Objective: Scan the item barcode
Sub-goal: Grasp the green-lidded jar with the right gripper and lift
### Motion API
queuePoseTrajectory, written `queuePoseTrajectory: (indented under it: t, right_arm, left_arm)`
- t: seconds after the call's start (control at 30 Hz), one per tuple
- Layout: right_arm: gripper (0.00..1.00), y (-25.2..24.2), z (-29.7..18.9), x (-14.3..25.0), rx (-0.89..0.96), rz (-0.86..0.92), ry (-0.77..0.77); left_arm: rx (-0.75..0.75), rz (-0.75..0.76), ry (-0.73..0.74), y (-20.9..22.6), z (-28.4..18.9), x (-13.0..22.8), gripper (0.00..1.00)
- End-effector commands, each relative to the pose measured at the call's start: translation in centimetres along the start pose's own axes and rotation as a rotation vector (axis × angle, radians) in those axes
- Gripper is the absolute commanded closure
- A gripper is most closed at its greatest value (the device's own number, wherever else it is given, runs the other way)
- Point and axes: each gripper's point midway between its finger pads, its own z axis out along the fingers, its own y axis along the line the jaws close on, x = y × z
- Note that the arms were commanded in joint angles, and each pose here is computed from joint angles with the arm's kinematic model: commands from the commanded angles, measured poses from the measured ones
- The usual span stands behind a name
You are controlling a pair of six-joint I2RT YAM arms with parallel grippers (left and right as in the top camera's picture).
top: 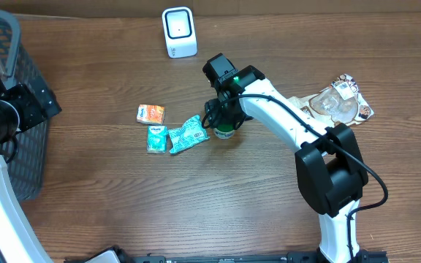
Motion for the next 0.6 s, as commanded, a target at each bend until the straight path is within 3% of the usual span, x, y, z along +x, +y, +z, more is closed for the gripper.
queuePoseTrajectory:
  t: [0.0, 0.37, 0.57]
  right_arm:
    - [0.33, -0.6, 0.2, -0.1, 0.021, 0.005, -0.003]
    - [0.39, -0.4, -0.7, 0.3, 0.012, 0.006, 0.028]
    - [0.41, 1.7, -3.2, -0.5, -0.105, -0.043, 0.019]
  left_arm:
    - [0.008, -0.017, -0.006, -0.1, -0.1, -0.2, 0.0]
    - [0.008, -0.017, -0.006, -0.1, -0.1, -0.2, 0.0]
    - [0.008, -0.017, -0.006, -0.1, -0.1, -0.2, 0.0]
